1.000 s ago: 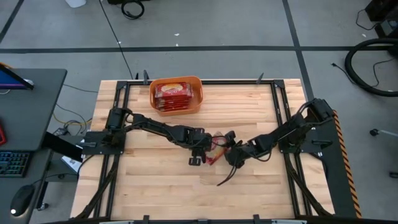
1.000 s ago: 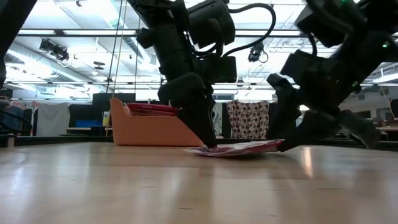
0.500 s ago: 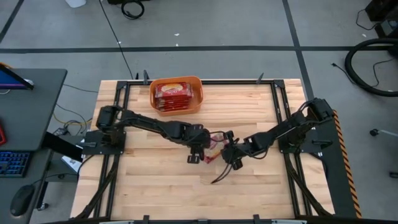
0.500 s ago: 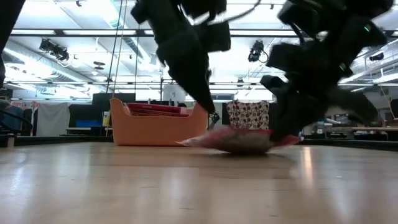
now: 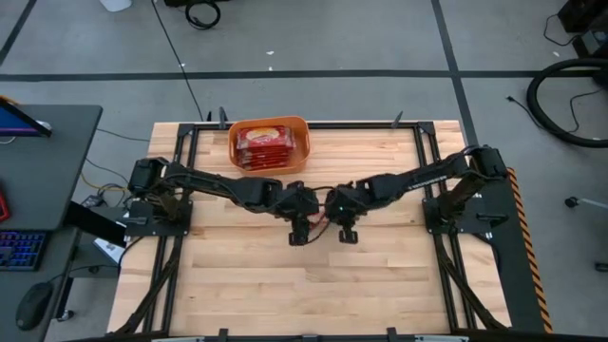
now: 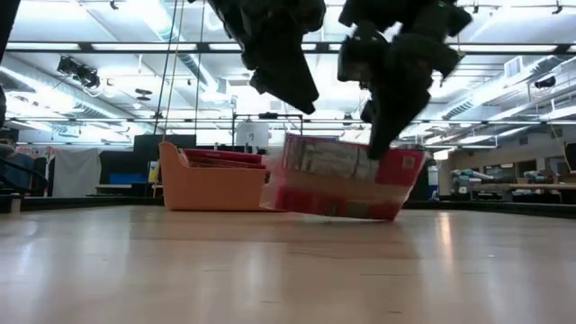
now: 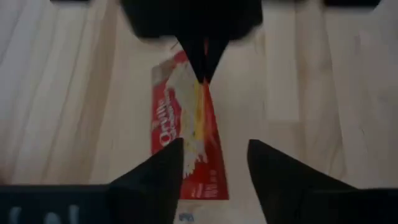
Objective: Sort popcorn bags into baskets
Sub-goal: Put the red popcorn bag into the orange bin
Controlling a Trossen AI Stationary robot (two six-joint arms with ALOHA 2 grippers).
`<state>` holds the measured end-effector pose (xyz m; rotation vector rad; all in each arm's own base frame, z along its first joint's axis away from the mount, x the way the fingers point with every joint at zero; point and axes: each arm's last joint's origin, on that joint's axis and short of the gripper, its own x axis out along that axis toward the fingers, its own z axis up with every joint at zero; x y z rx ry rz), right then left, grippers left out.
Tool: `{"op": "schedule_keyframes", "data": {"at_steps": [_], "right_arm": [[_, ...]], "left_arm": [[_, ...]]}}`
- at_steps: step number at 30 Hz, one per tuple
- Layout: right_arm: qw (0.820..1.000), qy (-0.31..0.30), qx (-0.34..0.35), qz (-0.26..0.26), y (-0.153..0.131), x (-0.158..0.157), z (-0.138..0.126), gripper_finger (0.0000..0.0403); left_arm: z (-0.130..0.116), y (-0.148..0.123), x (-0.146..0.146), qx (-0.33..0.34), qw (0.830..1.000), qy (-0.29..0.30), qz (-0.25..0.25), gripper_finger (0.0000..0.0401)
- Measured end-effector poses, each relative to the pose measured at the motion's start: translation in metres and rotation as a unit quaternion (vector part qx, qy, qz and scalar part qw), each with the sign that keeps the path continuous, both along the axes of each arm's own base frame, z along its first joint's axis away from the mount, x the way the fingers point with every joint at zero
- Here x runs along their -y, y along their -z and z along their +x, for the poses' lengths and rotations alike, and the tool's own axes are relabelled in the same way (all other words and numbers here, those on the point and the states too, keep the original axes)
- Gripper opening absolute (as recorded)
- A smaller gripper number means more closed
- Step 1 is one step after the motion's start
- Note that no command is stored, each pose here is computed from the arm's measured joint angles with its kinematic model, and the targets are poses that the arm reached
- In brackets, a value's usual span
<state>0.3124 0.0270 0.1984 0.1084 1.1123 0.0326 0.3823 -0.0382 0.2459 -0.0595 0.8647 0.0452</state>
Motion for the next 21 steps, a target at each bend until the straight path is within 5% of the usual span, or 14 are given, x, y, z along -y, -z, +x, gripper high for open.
{"op": "schedule_keyframes", "data": {"at_steps": [10, 21], "right_arm": [[0.996, 0.045, 0.026, 0.070, -0.028, 0.015, 0.014, 0.0003], [0.995, 0.048, 0.080, 0.022, -0.055, 0.014, 0.017, 0.0004]], "left_arm": [[-0.004, 0.003, -0.006, -0.027, 1.000, 0.005, 0.001, 0.0222], [-0.011, 0.007, -0.008, -0.070, 0.997, 0.031, 0.027, 0.0160]]}}
